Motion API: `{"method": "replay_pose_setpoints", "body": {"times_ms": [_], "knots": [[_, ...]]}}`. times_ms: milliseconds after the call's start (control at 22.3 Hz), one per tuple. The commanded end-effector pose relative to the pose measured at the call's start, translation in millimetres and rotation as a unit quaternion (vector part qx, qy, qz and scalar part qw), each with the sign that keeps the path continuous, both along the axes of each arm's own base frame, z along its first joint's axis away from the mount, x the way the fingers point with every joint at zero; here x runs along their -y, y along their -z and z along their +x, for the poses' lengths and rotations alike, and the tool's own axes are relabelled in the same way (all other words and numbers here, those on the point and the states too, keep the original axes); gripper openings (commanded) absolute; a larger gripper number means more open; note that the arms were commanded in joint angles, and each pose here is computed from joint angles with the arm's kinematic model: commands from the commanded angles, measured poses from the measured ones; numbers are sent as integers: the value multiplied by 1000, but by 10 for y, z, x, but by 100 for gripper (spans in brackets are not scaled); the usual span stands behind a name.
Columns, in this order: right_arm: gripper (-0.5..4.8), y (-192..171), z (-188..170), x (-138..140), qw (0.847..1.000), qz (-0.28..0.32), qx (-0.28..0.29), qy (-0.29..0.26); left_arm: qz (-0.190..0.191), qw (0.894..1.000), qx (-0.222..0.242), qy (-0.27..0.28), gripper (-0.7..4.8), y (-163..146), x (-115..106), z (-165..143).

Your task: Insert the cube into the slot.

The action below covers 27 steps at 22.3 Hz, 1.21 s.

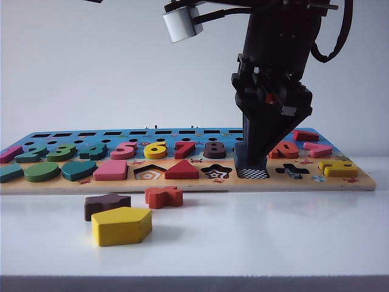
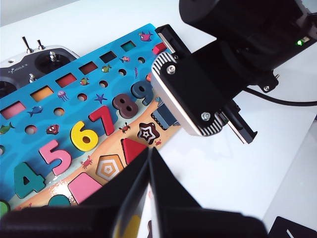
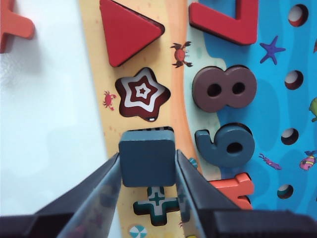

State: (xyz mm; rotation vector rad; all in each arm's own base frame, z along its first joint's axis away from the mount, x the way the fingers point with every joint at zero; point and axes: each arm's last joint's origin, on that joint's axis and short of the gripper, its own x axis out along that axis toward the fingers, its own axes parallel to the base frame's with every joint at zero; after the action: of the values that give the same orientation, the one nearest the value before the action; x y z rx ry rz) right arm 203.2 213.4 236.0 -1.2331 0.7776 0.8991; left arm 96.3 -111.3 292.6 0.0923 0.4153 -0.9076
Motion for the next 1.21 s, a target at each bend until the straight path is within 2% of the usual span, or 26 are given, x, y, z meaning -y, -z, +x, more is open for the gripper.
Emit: {"method": "replay_pose_setpoints", "body": {"times_ms": [45, 628, 1210], "knots": [[-6, -27, 9, -7, 1000, -1, 7, -8, -5, 1000, 8, -1, 17, -28, 3, 4], [-6, -8, 15, -13, 1000, -12, 8, -25, -3, 1000, 6, 0, 17, -19, 14, 13], [-6, 15, 70, 27, 1000, -25, 15, -8, 3, 1000, 5, -9, 17, -3, 36, 41]]}}
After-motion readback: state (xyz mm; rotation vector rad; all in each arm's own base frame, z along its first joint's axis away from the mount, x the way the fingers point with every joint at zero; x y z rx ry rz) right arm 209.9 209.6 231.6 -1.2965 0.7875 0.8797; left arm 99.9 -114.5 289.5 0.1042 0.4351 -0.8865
